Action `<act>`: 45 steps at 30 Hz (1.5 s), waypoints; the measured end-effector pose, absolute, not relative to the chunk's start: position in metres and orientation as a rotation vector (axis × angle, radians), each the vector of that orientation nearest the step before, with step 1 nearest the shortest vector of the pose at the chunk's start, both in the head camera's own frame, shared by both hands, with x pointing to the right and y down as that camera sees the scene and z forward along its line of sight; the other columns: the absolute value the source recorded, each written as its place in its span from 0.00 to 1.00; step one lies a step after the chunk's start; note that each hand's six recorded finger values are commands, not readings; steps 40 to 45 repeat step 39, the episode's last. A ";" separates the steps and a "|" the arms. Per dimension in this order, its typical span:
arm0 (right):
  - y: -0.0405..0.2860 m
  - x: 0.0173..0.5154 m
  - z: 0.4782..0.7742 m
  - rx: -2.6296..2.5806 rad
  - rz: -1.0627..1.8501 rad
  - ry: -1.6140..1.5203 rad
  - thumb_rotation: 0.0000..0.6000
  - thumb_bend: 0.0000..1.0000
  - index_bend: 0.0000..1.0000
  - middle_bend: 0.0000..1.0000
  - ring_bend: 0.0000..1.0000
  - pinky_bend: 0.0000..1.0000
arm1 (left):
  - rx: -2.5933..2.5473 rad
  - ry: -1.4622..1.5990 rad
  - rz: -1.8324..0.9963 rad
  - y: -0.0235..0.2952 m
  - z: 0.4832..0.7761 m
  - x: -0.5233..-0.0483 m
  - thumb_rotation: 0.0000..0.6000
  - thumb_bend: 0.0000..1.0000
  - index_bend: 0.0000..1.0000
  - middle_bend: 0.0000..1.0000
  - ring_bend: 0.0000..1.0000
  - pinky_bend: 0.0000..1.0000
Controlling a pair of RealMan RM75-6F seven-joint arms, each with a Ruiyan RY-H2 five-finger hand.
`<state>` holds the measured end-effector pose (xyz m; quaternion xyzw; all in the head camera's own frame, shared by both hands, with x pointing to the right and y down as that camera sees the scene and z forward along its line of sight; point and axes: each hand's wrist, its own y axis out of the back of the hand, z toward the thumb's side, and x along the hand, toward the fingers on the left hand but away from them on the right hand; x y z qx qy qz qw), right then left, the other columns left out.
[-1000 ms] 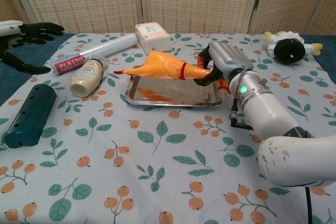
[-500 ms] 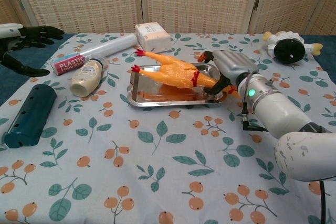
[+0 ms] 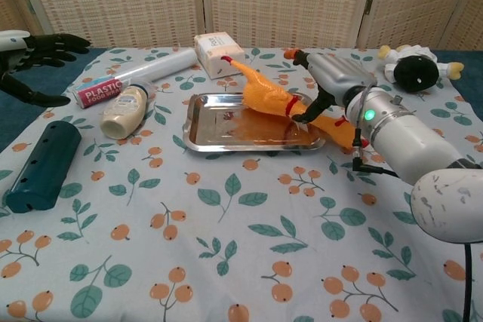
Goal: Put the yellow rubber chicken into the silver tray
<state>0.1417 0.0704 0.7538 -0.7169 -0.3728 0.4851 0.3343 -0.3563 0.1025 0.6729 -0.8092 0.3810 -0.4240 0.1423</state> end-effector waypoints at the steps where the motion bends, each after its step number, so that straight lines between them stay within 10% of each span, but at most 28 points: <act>1: 0.070 0.142 0.751 -1.880 1.257 -0.977 1.00 0.16 0.06 0.08 0.12 0.39 | -2.336 1.100 -1.221 0.103 0.672 -0.356 1.00 0.28 0.00 0.00 0.00 0.00; 13: 0.085 0.169 0.674 -1.957 1.087 -0.997 1.00 0.12 0.00 0.00 0.01 0.25 | -2.325 1.017 -1.206 0.128 0.647 -0.364 1.00 0.30 0.00 0.00 0.00 0.00; 20: 0.136 0.255 0.616 -1.826 1.133 -0.818 1.00 0.12 0.00 0.00 0.00 0.00 | -2.181 0.873 -1.339 0.180 0.626 -0.399 1.00 0.34 0.00 0.00 0.00 0.00; 30: 0.248 0.378 0.572 -1.619 1.378 -0.787 1.00 0.12 0.00 0.00 0.00 0.00 | -1.982 0.949 -1.385 0.258 0.584 -0.439 1.00 0.41 0.00 0.00 0.00 0.00; 45: 0.262 0.411 0.544 -1.603 1.310 -0.921 1.00 0.12 0.00 0.00 0.00 0.00 | -1.760 0.888 -1.400 0.270 0.573 -0.444 1.00 0.41 0.00 0.00 0.00 0.00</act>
